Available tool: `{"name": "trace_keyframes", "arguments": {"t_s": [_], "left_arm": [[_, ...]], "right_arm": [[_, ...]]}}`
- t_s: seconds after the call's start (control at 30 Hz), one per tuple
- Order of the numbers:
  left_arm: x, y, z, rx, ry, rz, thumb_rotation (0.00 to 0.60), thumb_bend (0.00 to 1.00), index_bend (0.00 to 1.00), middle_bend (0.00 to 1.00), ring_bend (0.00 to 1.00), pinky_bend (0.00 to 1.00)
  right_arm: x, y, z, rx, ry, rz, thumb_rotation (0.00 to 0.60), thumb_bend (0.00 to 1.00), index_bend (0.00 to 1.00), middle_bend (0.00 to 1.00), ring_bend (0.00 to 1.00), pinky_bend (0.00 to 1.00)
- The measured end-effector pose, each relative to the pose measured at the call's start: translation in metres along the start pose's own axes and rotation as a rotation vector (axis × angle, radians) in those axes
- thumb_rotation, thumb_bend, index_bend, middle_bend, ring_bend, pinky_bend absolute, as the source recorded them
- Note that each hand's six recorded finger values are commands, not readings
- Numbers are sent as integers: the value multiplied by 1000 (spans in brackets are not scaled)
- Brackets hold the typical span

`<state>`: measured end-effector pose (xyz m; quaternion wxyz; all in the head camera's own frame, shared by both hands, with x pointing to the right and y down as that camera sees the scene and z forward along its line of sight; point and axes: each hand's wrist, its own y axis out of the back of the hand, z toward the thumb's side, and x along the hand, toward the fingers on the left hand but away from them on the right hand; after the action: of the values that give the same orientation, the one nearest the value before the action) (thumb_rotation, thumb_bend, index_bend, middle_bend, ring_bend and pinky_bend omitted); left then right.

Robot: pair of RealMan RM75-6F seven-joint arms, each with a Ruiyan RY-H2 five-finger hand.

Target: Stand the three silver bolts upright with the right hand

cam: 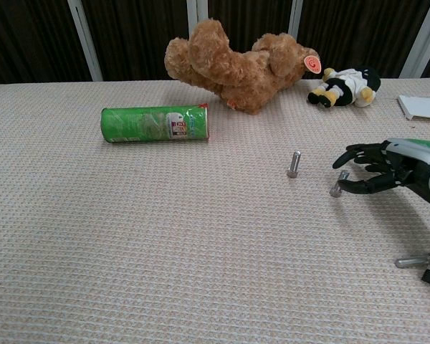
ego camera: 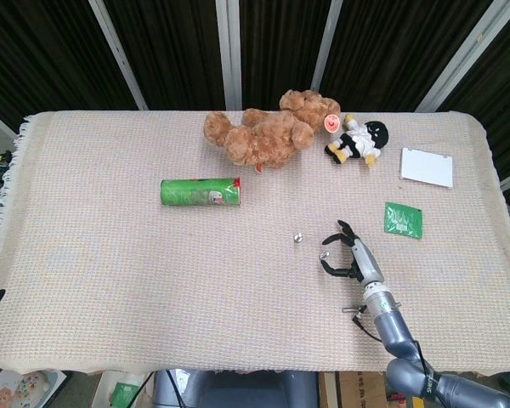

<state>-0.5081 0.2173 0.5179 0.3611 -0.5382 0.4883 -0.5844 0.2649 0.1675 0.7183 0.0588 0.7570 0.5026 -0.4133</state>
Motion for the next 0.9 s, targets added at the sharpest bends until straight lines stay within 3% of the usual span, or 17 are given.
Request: {"name": "trace_keyframes", "arguments": {"t_s": [0.27,0.57,0.77,0.9], "left_arm": [[-1,0,0,1,-1,1,600,237,100,59,0,76],[-1,0,1,-2,-2,1,600,238,100,59,0,76],[-1,1,0,-5,1,1,600,237,100,59,0,76],[-1,1,1,-4,-1,1,600,237,100,59,0,76]], "right_arm": [[8,12,24,-21,52,-3,600,273,368,0,0,0],[25,61,59,-43,151,-81,600,273,368,0,0,0],[47,96,68,79,189,-129,600,273,368,0,0,0],[73,110,65,241,196,-129,600,272,374,0,0,0]]}}
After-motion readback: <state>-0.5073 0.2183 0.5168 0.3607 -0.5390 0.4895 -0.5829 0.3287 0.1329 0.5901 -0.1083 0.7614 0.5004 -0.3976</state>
